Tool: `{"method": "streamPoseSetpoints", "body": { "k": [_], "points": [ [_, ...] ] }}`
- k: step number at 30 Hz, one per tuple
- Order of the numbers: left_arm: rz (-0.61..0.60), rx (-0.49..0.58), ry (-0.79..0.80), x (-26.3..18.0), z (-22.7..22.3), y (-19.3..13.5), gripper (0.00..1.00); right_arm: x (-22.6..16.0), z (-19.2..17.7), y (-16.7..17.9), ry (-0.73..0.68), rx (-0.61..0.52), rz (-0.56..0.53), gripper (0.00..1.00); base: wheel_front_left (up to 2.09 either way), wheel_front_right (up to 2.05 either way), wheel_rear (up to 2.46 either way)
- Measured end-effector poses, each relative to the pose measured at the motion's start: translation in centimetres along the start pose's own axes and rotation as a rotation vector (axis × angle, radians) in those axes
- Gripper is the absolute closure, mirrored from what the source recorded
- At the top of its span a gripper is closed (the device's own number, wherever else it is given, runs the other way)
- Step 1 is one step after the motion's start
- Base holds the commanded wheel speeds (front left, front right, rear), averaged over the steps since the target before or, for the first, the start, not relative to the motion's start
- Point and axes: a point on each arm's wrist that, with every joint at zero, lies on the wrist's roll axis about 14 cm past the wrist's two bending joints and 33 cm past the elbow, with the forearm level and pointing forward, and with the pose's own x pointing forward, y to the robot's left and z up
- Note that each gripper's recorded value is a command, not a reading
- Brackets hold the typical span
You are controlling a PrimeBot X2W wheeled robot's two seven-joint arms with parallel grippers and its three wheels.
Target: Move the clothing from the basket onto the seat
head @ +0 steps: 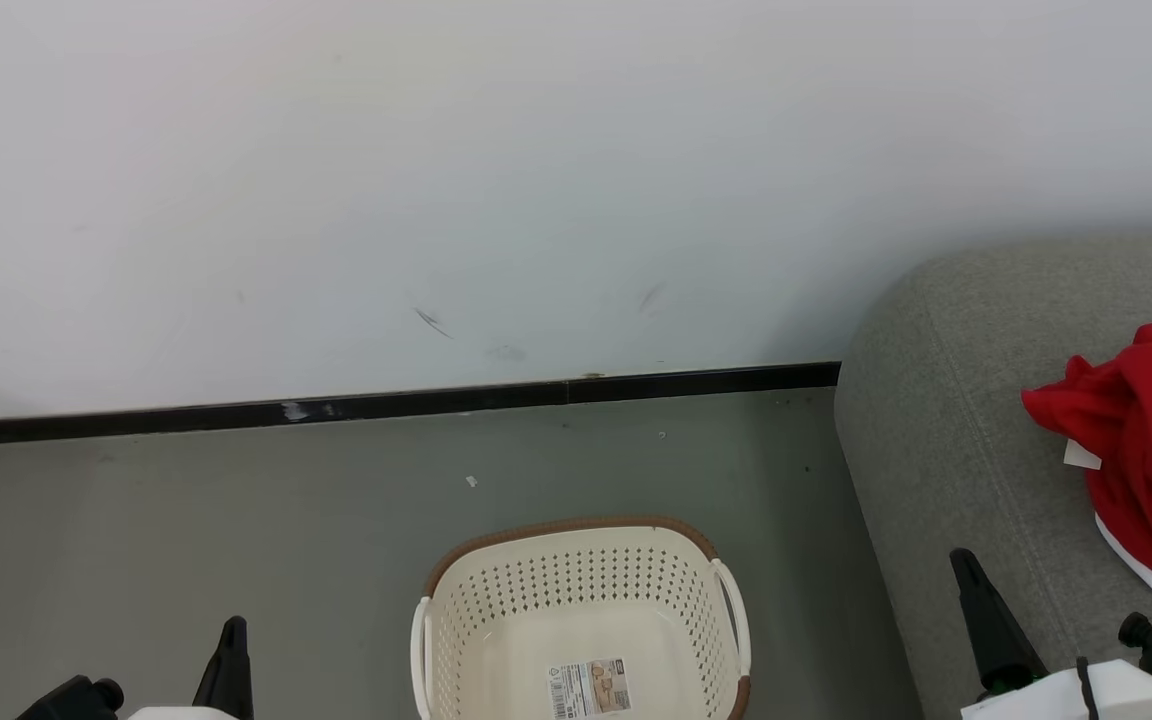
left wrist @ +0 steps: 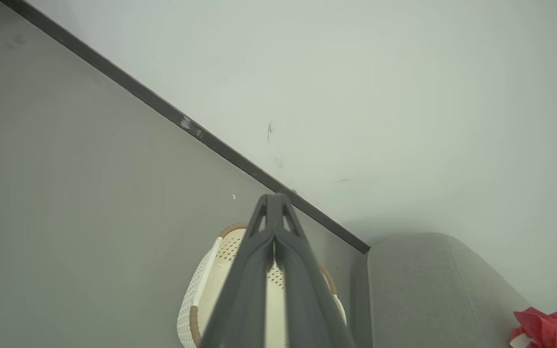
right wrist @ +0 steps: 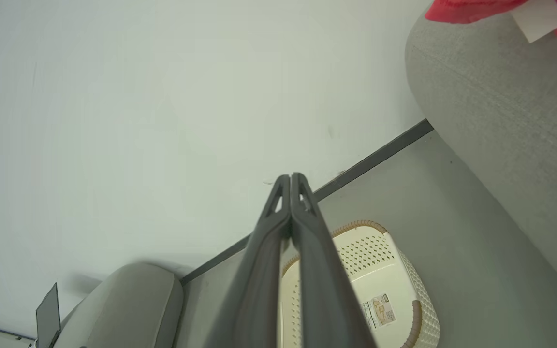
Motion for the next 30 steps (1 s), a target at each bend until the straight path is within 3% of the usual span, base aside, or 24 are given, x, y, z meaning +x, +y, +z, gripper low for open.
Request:
{"method": "streamPoseSetpoints", "body": {
  "k": [30],
  "points": [
    [-0.077,-0.396,0.043,0.8,1.0,-1.2,1.00,1.7,0.3,-1.3,0.019,0.460,-0.056,1.00,0.00,0.00,0.00]
  ]
}}
